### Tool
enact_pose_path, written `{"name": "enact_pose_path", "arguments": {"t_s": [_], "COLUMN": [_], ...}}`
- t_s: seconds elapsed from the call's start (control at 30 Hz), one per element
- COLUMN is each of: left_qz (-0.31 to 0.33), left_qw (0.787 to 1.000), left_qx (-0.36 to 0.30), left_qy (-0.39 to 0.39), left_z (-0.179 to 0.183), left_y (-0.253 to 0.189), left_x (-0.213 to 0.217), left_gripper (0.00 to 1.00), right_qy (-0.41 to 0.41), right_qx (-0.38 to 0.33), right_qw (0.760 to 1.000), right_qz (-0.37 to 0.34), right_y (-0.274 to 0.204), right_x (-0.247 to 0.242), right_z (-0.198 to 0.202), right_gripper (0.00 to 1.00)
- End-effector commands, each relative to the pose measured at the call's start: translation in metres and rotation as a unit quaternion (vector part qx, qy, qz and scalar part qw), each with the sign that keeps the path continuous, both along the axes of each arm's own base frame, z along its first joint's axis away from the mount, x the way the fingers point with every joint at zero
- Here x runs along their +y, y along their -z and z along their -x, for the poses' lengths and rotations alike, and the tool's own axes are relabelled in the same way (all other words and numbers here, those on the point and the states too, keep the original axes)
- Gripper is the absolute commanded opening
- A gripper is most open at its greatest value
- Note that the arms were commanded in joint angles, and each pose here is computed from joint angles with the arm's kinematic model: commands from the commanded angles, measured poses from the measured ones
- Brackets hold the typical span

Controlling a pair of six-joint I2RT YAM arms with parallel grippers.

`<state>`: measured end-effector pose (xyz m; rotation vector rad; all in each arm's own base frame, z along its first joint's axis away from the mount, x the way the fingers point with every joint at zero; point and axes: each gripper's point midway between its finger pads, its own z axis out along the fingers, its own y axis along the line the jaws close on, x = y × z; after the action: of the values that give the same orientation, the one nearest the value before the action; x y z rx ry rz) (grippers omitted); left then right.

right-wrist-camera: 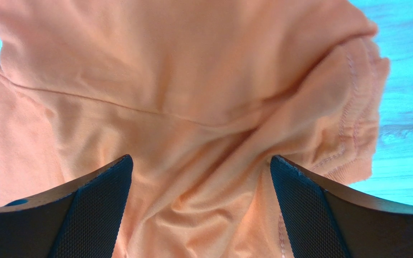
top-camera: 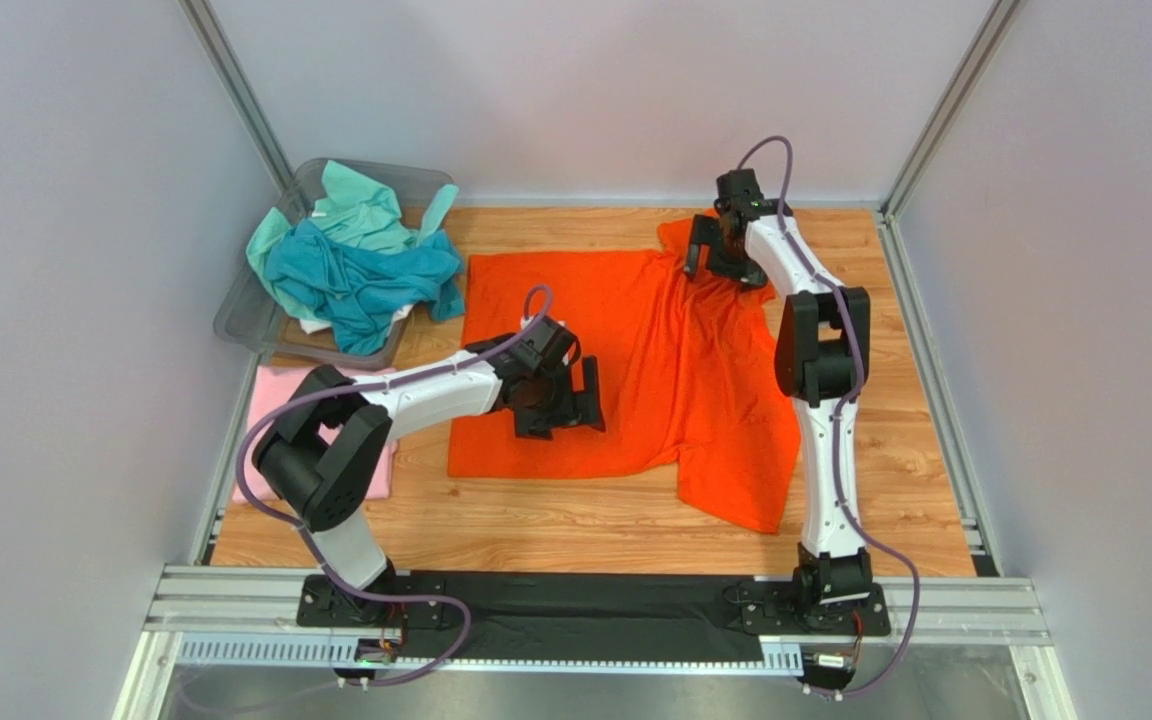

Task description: Fold and stack the t-shirts

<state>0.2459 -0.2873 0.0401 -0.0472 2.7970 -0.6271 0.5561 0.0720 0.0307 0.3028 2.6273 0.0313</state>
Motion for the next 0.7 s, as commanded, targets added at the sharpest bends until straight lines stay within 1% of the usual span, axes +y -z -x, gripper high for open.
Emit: {"name": "enact_pose_path", "arguments": {"t_s": [0.0, 0.03, 0.07, 0.1, 0.13, 0.17, 0.2, 0.23, 0.27, 0.3, 0.33, 0.37, 0.43, 0.47, 0.5, 0.53, 0.6, 0.63, 0.67], "left_qz": [-0.014, -0.014, -0.027, -0.036, -0.034, -0.049, -0.059, -0.053, -0.058, -0.066, -0.074, -0.097, -0.107, -0.131, -0.131, -0.145, -0.151, -0.159, -0.160], "left_qw": [0.998, 0.997, 0.995, 0.994, 0.993, 0.992, 0.991, 0.990, 0.990, 0.988, 0.987, 0.985, 0.980, 0.974, 0.971, 0.967, 0.961, 0.959, 0.957], "left_qx": [-0.059, -0.073, -0.087, -0.091, -0.105, -0.107, -0.103, -0.111, -0.110, -0.105, -0.100, -0.092, -0.087, -0.085, -0.084, -0.079, -0.076, -0.067, -0.059], "left_qy": [-0.027, -0.028, -0.036, -0.039, -0.044, -0.054, -0.057, -0.066, -0.071, -0.088, -0.098, -0.109, -0.145, -0.162, -0.183, -0.193, -0.218, -0.226, -0.236], "left_z": [-0.032, -0.034, -0.037, -0.034, -0.032, -0.028, -0.021, -0.016, -0.010, 0.004, 0.012, 0.024, 0.042, 0.051, 0.059, 0.067, 0.072, 0.077, 0.077], "left_y": [-0.036, -0.048, -0.052, -0.054, -0.066, -0.063, -0.063, -0.074, -0.073, -0.071, -0.067, -0.054, -0.054, -0.042, -0.043, -0.033, -0.029, -0.022, -0.019], "left_x": [0.000, 0.003, 0.011, 0.017, 0.023, 0.034, 0.043, 0.050, 0.057, 0.074, 0.083, 0.100, 0.124, 0.142, 0.153, 0.164, 0.179, 0.187, 0.191], "left_gripper": [1.00, 1.00, 1.00, 1.00, 1.00, 1.00, 1.00, 1.00, 1.00, 1.00, 1.00, 1.00, 1.00, 1.00, 1.00, 1.00, 1.00, 1.00, 1.00], "right_qy": [-0.028, -0.027, -0.029, -0.030, -0.025, -0.021, -0.007, 0.013, 0.026, 0.057, 0.075, 0.087, 0.120, 0.127, 0.132, 0.142, 0.137, 0.122, 0.115], "right_qx": [-0.021, -0.023, -0.028, -0.050, -0.045, -0.049, -0.075, -0.078, -0.060, -0.083, -0.084, -0.083, -0.093, -0.095, -0.102, -0.101, -0.107, -0.106, -0.124], "right_qw": [0.999, 0.999, 0.999, 0.998, 0.998, 0.998, 0.997, 0.996, 0.997, 0.994, 0.993, 0.992, 0.988, 0.987, 0.986, 0.984, 0.984, 0.985, 0.983], "right_qz": [0.018, 0.024, 0.027, 0.029, 0.036, 0.039, 0.036, 0.046, 0.050, 0.037, 0.039, 0.035, 0.014, 0.005, -0.007, -0.022, -0.044, -0.061, -0.071], "right_y": [-0.035, -0.041, -0.051, -0.078, -0.081, -0.090, -0.121, -0.128, -0.121, -0.146, -0.150, -0.151, -0.151, -0.141, -0.140, -0.132, -0.120, -0.117, -0.124], "right_x": [-0.006, -0.008, -0.009, -0.011, -0.016, -0.018, -0.020, -0.028, -0.032, -0.034, -0.038, -0.042, -0.043, -0.044, -0.043, -0.041, -0.038, -0.031, -0.029], "right_z": [-0.007, -0.004, -0.001, 0.002, 0.012, 0.017, 0.025, 0.034, 0.051, 0.066, 0.078, 0.104, 0.129, 0.156, 0.168, 0.181, 0.210, 0.218, 0.222], "right_gripper": [1.00, 1.00, 1.00, 1.00, 1.00, 1.00, 1.00, 1.00, 1.00, 1.00, 1.00, 1.00, 1.00, 1.00, 1.00, 1.00, 1.00, 1.00, 1.00]}}
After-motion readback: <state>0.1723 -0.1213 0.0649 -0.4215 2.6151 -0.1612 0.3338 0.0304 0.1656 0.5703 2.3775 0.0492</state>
